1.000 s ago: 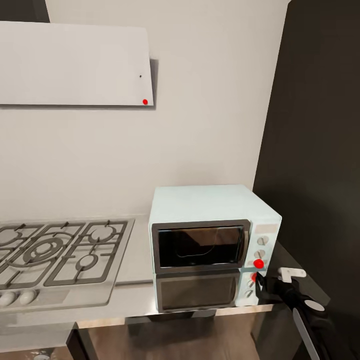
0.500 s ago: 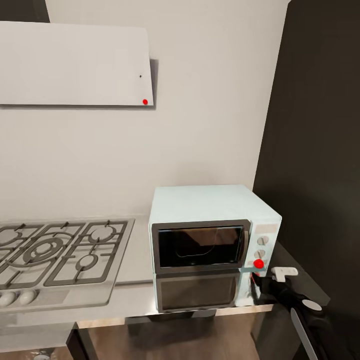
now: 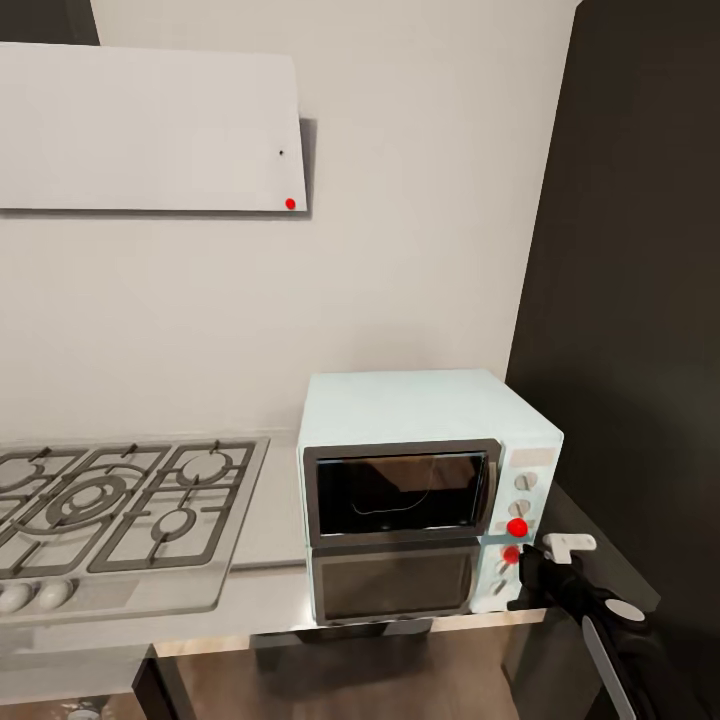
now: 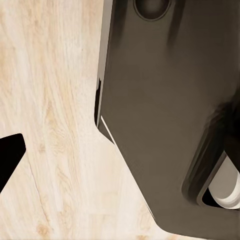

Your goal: In the kitchen, take the popcorn bag from the countertop, put it into the microwave, and heat it until the popcorn is cooked so the cooked popcorn ends up inside the bag.

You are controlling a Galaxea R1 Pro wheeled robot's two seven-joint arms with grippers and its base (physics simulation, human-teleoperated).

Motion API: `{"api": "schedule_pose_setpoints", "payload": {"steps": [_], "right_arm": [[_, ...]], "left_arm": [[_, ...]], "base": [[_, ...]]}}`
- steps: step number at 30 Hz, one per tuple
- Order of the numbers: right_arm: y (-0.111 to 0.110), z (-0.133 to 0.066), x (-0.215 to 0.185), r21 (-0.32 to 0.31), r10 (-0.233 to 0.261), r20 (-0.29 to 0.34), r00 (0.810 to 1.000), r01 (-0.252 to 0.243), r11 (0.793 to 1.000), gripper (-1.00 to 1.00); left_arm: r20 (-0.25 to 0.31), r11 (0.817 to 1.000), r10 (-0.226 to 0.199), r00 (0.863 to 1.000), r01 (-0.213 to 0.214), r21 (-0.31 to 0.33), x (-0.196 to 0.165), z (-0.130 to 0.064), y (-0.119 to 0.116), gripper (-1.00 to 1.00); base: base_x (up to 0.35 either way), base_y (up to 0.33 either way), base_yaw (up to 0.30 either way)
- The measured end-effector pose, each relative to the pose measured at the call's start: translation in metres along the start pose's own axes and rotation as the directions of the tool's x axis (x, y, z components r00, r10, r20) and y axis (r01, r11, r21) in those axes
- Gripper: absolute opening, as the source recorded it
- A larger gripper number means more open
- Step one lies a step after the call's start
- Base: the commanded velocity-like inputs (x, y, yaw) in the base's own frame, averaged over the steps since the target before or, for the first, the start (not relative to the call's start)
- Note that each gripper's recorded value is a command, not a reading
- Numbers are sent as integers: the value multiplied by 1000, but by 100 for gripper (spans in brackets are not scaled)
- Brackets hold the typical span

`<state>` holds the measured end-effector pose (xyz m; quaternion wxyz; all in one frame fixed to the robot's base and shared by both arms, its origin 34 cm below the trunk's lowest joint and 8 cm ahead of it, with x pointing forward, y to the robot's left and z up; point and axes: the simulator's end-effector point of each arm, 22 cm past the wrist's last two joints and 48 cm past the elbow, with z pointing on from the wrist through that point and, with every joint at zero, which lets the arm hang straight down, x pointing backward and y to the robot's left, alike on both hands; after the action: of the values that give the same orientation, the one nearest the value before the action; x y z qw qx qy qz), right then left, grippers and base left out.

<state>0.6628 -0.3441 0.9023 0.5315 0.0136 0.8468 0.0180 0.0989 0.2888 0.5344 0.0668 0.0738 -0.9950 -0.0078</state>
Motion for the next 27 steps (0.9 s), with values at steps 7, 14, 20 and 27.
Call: {"api": "schedule_pose_setpoints", "payload": {"steps": [7, 14, 20, 27], "right_arm": [[1, -3, -14, -1, -6, 30, 1000, 6, 1000, -100], [4, -9, -39, -6, -19, 84, 996, 19, 1000, -100], [5, -9, -40, -6, -19, 85, 996, 20, 1000, -100], [5, -9, -39, -7, -19, 82, 996, 20, 1000, -100]], "left_arm": [[0, 1000, 0, 1000, 0, 0, 0, 0, 0, 100], [0, 1000, 0, 1000, 0, 0, 0, 0, 0, 100], [0, 1000, -1, 1000, 1, 0, 0, 0, 0, 100], [0, 1000, 0, 1000, 0, 0, 0, 0, 0, 100]], "base": [[0, 0, 0], [0, 0, 0], [0, 0, 0], [0, 0, 0]]}}
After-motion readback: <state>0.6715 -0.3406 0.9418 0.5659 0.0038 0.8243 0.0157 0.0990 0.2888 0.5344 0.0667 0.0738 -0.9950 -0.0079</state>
